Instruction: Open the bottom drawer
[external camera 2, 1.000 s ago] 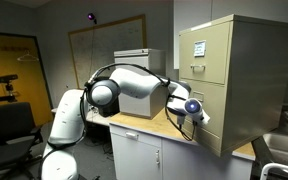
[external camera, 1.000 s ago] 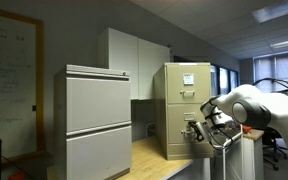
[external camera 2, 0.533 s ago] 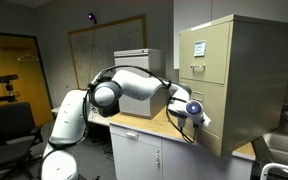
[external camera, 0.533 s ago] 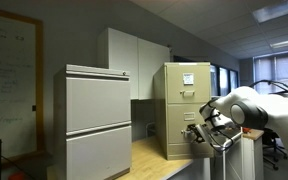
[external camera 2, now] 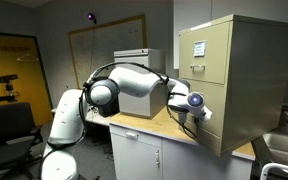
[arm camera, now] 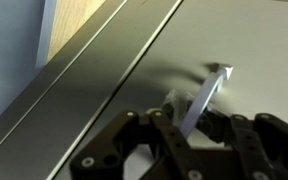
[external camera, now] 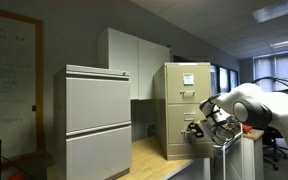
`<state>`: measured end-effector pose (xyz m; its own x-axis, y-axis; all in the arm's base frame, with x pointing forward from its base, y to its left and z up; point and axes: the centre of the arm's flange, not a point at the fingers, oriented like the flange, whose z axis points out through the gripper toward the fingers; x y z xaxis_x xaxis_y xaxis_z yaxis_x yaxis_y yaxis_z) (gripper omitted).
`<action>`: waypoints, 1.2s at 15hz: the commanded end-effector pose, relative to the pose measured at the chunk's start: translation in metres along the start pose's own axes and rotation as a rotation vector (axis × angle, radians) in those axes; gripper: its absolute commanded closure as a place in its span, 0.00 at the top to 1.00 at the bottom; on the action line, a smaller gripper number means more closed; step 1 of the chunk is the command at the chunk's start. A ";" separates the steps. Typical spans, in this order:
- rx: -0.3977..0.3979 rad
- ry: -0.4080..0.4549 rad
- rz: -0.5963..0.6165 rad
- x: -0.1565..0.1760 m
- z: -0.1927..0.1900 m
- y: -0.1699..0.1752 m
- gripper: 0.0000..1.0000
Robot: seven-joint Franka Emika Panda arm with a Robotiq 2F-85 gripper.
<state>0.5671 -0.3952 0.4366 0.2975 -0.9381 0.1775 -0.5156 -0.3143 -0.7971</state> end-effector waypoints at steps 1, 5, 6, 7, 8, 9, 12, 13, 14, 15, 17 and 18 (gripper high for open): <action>-0.023 -0.083 -0.141 -0.039 -0.043 -0.001 0.04; -0.039 -0.106 -0.220 -0.066 -0.043 0.012 0.00; -0.044 -0.121 -0.227 -0.071 -0.042 0.016 0.01; -0.042 -0.134 -0.233 -0.076 -0.042 0.020 0.00; -0.042 -0.150 -0.238 -0.081 -0.043 0.024 0.00; -0.041 -0.166 -0.234 -0.087 -0.045 0.028 0.00; -0.029 -0.201 -0.211 -0.106 -0.057 0.040 0.00; -0.024 -0.205 -0.204 -0.113 -0.061 0.045 0.00; -0.021 -0.208 -0.197 -0.120 -0.067 0.048 0.00; -0.016 -0.210 -0.196 -0.128 -0.073 0.051 0.00; -0.008 -0.212 -0.196 -0.144 -0.083 0.057 0.00; -0.004 -0.212 -0.197 -0.153 -0.088 0.059 0.00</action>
<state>0.4675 -0.3364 0.4365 0.4728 -0.8482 0.2387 -0.4553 -0.4671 -0.7580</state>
